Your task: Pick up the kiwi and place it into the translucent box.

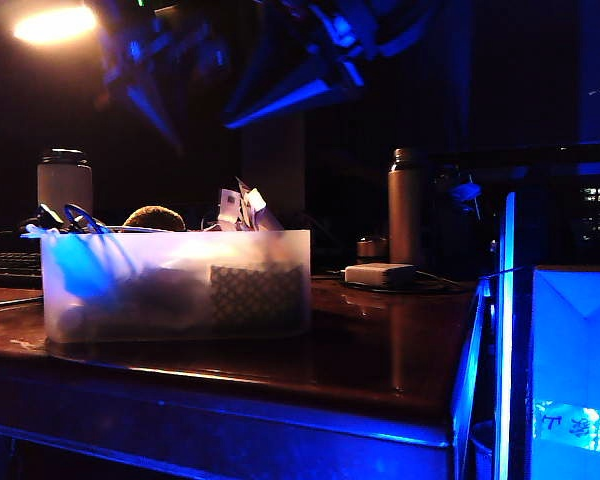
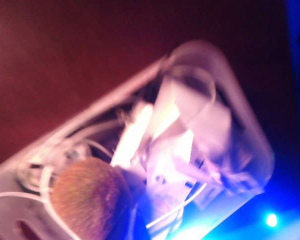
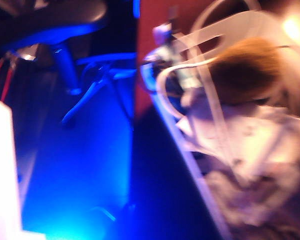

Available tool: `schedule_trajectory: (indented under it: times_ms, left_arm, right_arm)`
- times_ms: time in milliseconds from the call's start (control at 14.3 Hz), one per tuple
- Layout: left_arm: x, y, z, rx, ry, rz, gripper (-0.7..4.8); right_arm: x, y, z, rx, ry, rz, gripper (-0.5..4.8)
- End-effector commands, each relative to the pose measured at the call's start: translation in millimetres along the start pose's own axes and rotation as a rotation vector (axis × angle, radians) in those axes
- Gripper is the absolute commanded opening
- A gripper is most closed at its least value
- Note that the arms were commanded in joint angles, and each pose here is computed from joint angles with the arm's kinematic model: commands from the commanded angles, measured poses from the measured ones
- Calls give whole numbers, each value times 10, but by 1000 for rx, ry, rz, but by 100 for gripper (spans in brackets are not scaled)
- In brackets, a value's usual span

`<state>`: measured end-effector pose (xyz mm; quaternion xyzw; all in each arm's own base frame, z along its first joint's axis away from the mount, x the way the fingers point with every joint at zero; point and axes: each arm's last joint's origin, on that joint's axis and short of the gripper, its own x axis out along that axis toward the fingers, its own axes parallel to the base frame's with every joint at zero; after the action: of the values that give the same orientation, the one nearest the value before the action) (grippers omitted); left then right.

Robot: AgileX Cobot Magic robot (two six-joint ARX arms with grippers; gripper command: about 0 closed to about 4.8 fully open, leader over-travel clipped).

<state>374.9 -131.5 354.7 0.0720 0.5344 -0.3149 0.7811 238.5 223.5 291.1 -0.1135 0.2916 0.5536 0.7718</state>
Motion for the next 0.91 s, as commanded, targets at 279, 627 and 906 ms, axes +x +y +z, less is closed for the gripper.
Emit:
schedule_trajectory:
  times_ms: [279, 627, 906]
  left_arm:
    - [-1483, -473, -55, 46, -526, 260, -4]
    - [-2620, -910, -517, 66, -938, 457, -4]
    - [-2852, -1044, -797, 72, -981, 466, -4]
  right_arm:
    - [382, 287, 65, -111, -68, 90, -1]
    - [1144, 419, -123, -135, -50, 98, -1]
    - [1510, 358, -224, -129, -104, -125, -1]
